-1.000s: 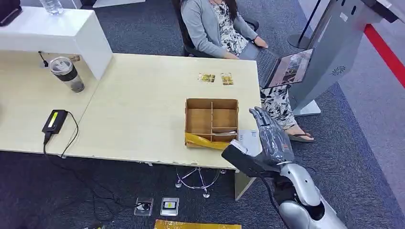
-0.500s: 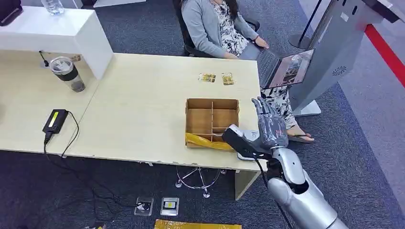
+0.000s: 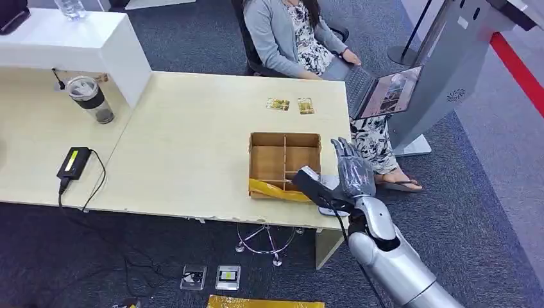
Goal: Pass the card to the sensor for recognition and then transmit it.
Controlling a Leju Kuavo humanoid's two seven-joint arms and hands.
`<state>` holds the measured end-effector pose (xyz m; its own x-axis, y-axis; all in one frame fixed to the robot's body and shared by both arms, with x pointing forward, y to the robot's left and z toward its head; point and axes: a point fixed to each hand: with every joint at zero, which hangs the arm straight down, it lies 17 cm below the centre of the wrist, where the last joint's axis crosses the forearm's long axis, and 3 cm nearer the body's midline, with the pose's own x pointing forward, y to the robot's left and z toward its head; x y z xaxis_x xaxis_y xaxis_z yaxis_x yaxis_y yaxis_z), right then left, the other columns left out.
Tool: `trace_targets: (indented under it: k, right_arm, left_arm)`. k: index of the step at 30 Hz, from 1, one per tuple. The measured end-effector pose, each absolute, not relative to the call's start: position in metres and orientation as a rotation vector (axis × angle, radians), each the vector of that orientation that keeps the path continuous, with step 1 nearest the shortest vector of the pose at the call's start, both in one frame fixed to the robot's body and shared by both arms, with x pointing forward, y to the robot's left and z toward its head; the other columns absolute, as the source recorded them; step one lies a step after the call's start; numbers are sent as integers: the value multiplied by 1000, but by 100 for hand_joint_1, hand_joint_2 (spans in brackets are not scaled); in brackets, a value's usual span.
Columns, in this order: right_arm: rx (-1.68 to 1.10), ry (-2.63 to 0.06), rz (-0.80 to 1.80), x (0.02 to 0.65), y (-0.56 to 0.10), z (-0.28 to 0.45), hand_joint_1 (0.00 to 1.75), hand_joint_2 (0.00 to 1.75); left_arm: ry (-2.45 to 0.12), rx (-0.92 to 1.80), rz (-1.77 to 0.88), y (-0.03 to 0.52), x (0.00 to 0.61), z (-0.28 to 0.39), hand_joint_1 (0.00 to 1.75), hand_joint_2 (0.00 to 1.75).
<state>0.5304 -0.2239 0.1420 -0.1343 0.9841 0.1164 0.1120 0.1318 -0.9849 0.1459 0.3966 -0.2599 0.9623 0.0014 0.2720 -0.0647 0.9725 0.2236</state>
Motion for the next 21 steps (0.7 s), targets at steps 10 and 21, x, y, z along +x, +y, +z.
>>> trace_targets:
  k: [10,21]
  right_arm:
    - [-1113,-1427,1190,529,-215,135,0,175]
    - [-1084,-1436,1219,526,-195,134,0,175]
  left_arm:
    - [-271,244,47,399,145,-260,0,0]
    - [-271,253,48,402,145,-260,0,0]
